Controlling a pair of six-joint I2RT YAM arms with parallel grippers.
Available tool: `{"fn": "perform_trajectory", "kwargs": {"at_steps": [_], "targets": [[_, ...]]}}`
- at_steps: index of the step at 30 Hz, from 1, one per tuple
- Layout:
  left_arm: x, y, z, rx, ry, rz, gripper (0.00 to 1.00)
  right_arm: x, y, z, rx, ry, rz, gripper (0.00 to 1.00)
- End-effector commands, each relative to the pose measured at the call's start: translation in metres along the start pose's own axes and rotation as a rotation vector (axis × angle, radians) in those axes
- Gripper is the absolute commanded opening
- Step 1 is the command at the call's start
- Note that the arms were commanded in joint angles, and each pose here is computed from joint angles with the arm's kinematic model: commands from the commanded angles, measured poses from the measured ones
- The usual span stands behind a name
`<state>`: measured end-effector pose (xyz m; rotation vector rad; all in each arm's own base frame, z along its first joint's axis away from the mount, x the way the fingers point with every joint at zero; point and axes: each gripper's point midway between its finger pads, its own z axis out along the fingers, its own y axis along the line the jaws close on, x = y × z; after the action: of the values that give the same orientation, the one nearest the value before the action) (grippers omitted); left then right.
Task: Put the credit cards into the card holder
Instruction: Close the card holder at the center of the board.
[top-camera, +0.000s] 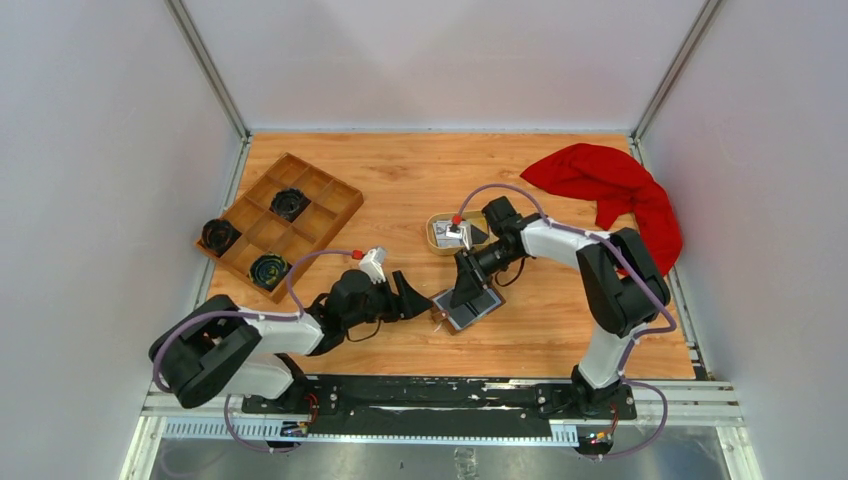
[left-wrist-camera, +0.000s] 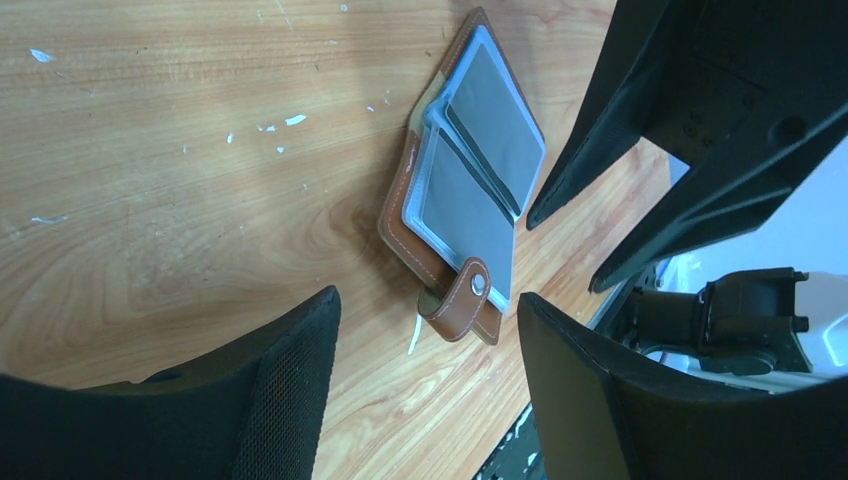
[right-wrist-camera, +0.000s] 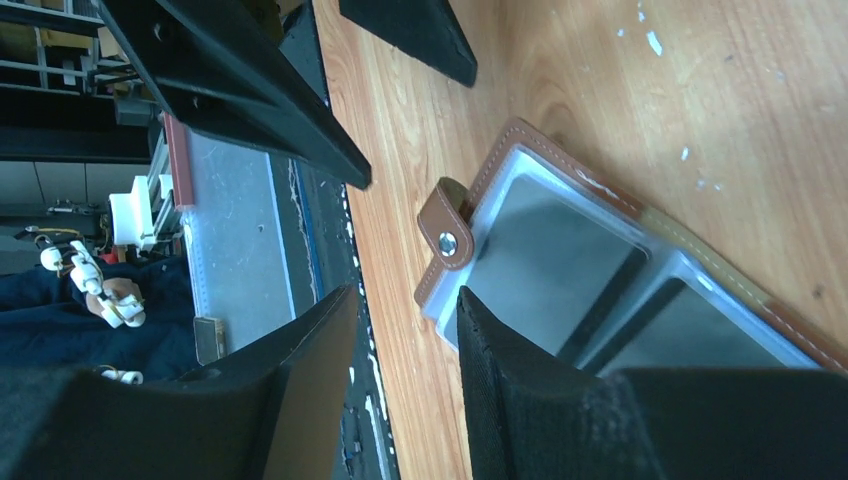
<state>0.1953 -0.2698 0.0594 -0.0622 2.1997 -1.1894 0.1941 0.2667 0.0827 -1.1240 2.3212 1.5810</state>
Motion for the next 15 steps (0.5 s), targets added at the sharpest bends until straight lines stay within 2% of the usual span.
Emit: {"fn": "perform_trajectory", "kwargs": {"at_steps": [1,7,15], "targets": [[-0.010,-0.010,0.010,0.041,-0.033,-0.033,0.66,0.003,-0.007,0.016,0.021,0.022,0.077,0.45],[-0.006,-0.009,0.024,0.061,-0.021,-0.071,0.60,0.008,-0.021,0.020,0.065,0.045,0.117,0.46],[0.003,-0.008,0.035,0.116,-0.002,-0.130,0.49,0.013,-0.021,0.030,0.039,0.072,0.141,0.46]]}}
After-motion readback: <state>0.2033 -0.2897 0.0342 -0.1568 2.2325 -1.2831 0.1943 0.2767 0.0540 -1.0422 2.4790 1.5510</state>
